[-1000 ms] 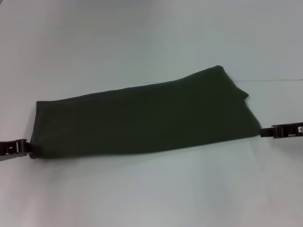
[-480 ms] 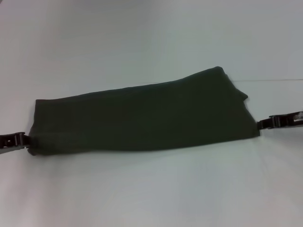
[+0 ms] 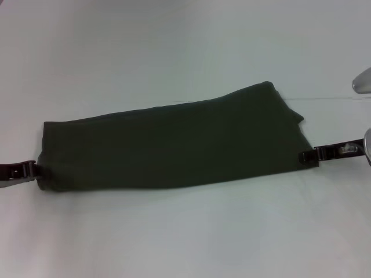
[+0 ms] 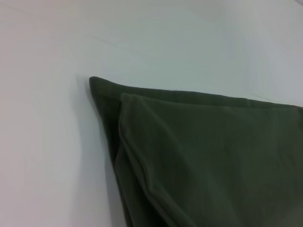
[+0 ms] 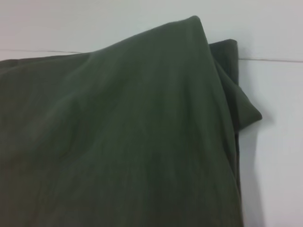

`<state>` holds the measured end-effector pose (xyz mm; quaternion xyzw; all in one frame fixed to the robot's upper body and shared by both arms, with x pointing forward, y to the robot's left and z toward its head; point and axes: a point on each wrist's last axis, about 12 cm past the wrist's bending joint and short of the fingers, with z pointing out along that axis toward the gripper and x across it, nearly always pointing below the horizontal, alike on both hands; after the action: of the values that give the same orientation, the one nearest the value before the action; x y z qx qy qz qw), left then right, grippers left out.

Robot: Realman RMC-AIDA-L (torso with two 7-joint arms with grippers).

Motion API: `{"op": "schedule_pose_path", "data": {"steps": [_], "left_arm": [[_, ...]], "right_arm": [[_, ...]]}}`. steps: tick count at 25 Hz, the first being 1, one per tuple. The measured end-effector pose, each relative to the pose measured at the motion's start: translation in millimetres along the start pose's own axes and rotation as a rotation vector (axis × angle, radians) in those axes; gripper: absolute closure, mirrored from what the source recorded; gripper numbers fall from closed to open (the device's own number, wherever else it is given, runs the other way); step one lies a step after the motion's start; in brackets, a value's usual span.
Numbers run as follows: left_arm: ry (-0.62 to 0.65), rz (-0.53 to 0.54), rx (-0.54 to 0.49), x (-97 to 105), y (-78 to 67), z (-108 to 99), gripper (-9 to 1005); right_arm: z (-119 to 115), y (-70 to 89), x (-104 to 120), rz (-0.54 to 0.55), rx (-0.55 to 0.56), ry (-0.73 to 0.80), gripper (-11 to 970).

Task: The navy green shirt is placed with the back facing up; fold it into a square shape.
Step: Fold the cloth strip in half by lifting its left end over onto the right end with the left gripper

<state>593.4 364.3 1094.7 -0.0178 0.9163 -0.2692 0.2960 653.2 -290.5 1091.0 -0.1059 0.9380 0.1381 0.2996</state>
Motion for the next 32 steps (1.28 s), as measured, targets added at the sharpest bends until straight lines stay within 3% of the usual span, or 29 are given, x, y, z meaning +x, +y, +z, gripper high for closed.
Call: {"op": "schedule_pose_path", "data": {"steps": [14, 25, 32], "left_arm": [[0.000, 0.003, 0.009, 0.0, -1.6, 0.7, 985], [-0.007, 0.005, 0.015, -1.0, -2.9, 1.4, 971], [-0.007, 0.009, 0.017, -1.8, -4.1, 2.0, 962]], "right_arm": [[7.5, 4.1, 4.4, -0.011, 0.019, -0.013, 422], [10.3, 5.1, 9.8, 0.007, 0.003, -0.009, 485], [10.2, 4.1, 10.7, -0.006, 0.007, -0.010, 754]]}}
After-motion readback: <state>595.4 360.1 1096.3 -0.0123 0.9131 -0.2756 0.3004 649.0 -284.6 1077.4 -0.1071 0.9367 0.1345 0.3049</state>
